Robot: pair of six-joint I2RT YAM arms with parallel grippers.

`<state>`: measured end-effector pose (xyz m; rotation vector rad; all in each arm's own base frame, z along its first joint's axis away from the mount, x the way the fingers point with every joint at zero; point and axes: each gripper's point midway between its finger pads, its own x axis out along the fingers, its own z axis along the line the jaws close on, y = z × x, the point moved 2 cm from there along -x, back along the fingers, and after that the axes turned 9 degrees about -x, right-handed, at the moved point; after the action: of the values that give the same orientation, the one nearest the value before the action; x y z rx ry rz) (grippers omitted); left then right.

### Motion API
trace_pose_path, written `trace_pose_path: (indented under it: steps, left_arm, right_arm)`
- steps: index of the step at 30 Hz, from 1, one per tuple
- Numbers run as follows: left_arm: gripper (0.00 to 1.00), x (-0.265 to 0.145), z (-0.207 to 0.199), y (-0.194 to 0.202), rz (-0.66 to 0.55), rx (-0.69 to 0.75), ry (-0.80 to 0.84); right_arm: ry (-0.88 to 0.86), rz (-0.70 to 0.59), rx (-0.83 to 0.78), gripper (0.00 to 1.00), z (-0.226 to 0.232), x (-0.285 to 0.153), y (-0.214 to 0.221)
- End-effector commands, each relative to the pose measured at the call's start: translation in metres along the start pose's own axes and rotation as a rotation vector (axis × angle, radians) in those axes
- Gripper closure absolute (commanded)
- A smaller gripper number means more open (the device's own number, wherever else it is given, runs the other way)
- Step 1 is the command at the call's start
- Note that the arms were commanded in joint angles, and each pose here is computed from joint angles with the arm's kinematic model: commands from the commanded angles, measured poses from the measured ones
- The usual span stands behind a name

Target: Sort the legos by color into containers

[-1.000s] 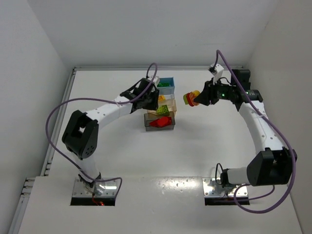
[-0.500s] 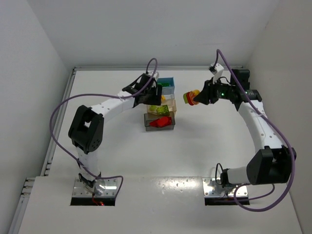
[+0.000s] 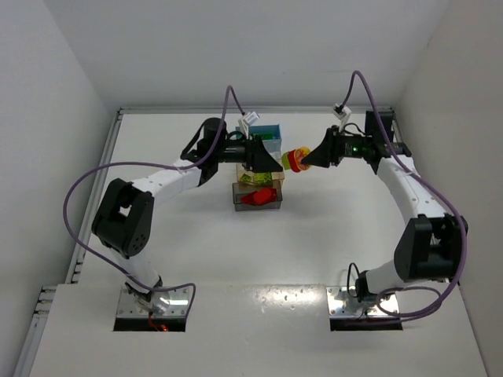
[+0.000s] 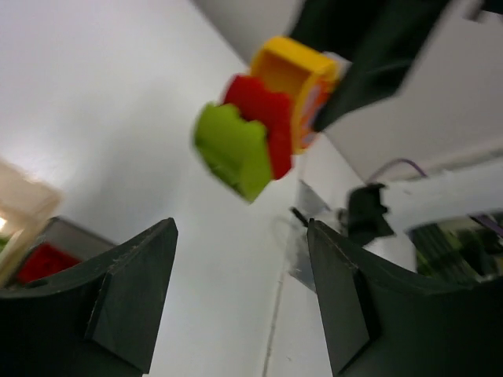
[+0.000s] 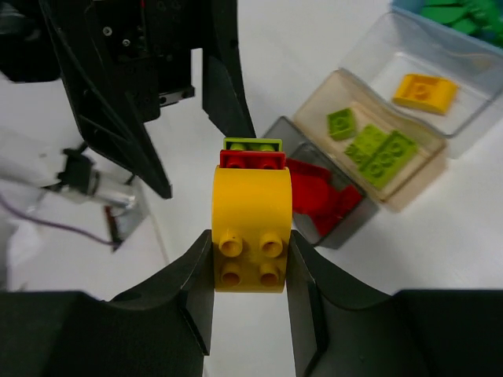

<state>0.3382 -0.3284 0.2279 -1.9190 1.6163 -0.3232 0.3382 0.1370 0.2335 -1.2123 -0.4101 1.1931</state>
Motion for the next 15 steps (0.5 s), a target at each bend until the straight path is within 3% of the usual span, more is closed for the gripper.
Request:
trace_pose_path:
  steps: [1,5,15]
  left_arm:
    - [0.27,-0.023,-0.075,0.001,0.071,0.108,0.384]
    - [0.27,-0.024,-0.076,0.003,0.089,0.125,0.392]
    - [0.28,-0.017,-0.061,0.002,0.077,0.116,0.345]
  right_arm:
    - [-0.277,-0.088,0.051,0.98,0.03,0.001,-0.015]
    - [-0.369,-0.088,0.074,0.98,0.043,0.001,-0.015]
    - [-0.401,-0.089,0.089,0.98,0.047,-0.001,-0.016]
